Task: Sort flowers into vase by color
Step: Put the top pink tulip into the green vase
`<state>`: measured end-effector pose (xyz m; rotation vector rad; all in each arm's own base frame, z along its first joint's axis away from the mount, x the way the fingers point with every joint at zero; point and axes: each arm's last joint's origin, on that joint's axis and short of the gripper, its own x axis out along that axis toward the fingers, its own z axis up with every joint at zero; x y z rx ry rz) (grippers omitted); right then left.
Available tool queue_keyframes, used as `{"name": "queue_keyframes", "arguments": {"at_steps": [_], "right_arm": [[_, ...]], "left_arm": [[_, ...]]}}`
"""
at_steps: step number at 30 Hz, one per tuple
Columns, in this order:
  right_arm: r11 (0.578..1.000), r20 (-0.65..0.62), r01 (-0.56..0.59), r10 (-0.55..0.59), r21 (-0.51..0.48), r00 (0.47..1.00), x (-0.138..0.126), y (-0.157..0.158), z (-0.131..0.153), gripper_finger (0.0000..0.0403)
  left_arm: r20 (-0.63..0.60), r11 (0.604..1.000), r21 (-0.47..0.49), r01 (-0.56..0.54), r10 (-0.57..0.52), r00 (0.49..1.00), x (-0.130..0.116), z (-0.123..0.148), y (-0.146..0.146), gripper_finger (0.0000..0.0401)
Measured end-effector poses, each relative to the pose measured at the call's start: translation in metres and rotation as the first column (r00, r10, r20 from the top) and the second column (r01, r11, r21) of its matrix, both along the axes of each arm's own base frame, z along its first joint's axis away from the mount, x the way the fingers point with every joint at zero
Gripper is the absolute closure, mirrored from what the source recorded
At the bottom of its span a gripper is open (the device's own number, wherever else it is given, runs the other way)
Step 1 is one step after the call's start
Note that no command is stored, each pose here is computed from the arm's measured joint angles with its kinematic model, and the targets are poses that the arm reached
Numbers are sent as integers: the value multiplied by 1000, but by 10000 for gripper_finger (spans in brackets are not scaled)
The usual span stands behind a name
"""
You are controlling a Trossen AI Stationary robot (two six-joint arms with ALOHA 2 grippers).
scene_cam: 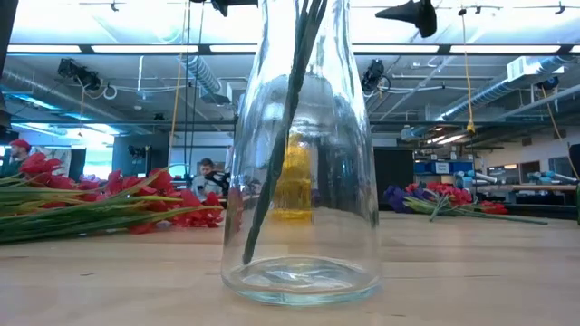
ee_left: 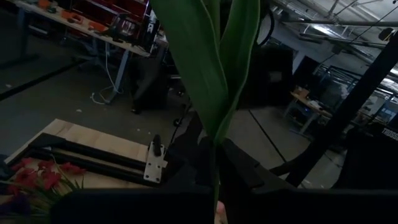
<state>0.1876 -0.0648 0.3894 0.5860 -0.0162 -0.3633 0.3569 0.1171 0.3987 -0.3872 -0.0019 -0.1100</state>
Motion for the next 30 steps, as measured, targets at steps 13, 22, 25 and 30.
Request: {"name": "queue_keyframes", "arguments": {"at_steps": [13,22,25,30], "right_arm": [[938,61,-37,17,345,998,11,0,-9,50],[911,37,-170,168,377,985,32,2,-19,50],[915,17,-219,226,340,974,39,5,-23,50],[933,-17,-273,285,234,958,49,13,-26,57]], "left_arm": [[-7,1000,-2,22,-22,1000,0,-1,-1,388],[7,998,-44,35,-35,999,0,1,-1,388],[11,994,-102,35,-35,999,-1,2,0,388],[2,983,-181,37,-37,999,-1,2,0,388]]}}
